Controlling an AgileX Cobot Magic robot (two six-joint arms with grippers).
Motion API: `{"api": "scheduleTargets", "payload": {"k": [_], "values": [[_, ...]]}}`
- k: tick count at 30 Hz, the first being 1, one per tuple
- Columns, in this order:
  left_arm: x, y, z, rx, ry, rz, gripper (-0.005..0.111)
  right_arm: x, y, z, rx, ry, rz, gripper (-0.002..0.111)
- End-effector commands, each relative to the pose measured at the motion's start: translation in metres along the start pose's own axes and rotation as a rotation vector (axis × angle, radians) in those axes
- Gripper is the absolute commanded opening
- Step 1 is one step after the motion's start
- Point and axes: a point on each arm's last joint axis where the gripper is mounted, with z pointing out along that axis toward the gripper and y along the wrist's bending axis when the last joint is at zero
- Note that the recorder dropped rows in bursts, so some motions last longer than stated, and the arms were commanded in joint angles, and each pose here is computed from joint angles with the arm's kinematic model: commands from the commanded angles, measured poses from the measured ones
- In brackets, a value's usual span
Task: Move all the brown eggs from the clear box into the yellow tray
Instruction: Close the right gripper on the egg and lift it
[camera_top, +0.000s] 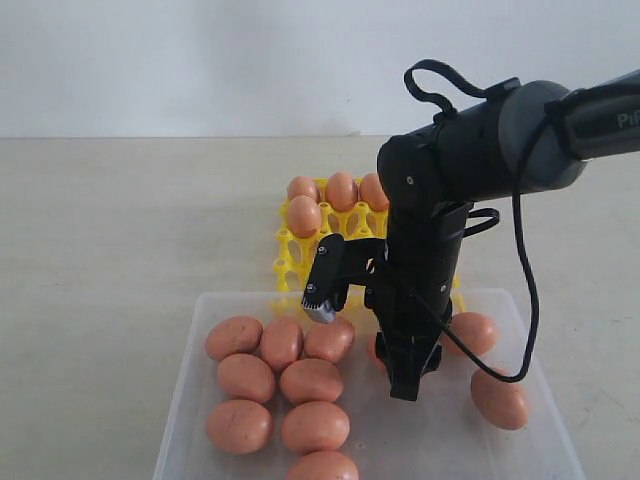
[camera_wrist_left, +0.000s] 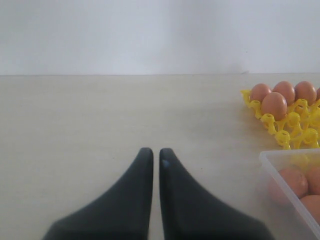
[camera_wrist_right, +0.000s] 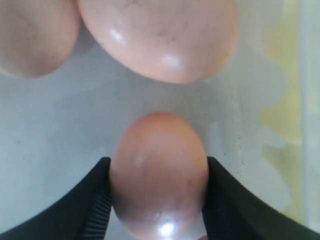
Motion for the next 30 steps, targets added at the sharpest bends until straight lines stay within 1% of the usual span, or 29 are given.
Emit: {"api": "scheduleTargets", "payload": {"k": [1,6,8,10,12,14,17,19,21,23,25,27,30], "values": [[0.001,0.0,0.0,0.009,0.001,0.003,0.004,-0.001,0.002,0.0,-0.027,-0.015,0.032,-0.001],[0.001,0.0,0.0,0.009,0.001,0.003,0.004,-0.004,0.005,0.0,-0.067,-0.047,0.074,0.0],[0.001,0.0,0.0,0.009,0.001,0.003,0.004,-0.007,0.008,-0.004,-0.088,-0.08,0.121,0.0],[0.001,0.0,0.0,0.009,0.001,0.003,0.004,-0.01,0.01,-0.012,-0.101,-0.127,0.178,0.0],[0.001,0.0,0.0,0.009,0.001,0.003,0.004,-0.013,0.013,-0.027,-0.091,-0.218,0.232,0.0],[0.001,0.0,0.0,0.009,0.001,0.003,0.004,-0.012,0.015,-0.043,-0.017,-0.355,0.286,0.0],[0.001,0.0,0.0,0.009,0.001,0.003,0.004,-0.001,0.021,-0.063,0.131,-0.558,0.399,0.0],[0.001,0.0,0.0,0.009,0.001,0.003,0.004,0.013,0.024,-0.071,0.257,-0.673,0.471,0.0],[0.001,0.0,0.0,0.009,0.001,0.003,0.004,0.026,0.026,-0.075,0.388,-0.765,0.504,0.0],[0.001,0.0,0.0,0.009,0.001,0.003,0.004,0.037,0.024,-0.077,0.533,-0.86,0.544,0.0],[0.001,0.0,0.0,0.009,0.001,0.003,0.004,0.044,0.02,-0.077,0.639,-0.951,0.61,0.0],[0.001,0.0,0.0,0.009,0.001,0.003,0.004,0.046,0.016,-0.078,0.688,-1.022,0.674,0.0],[0.001,0.0,0.0,0.009,0.001,0.003,0.004,0.045,0.011,-0.08,0.713,-1.122,0.745,0.0]]}}
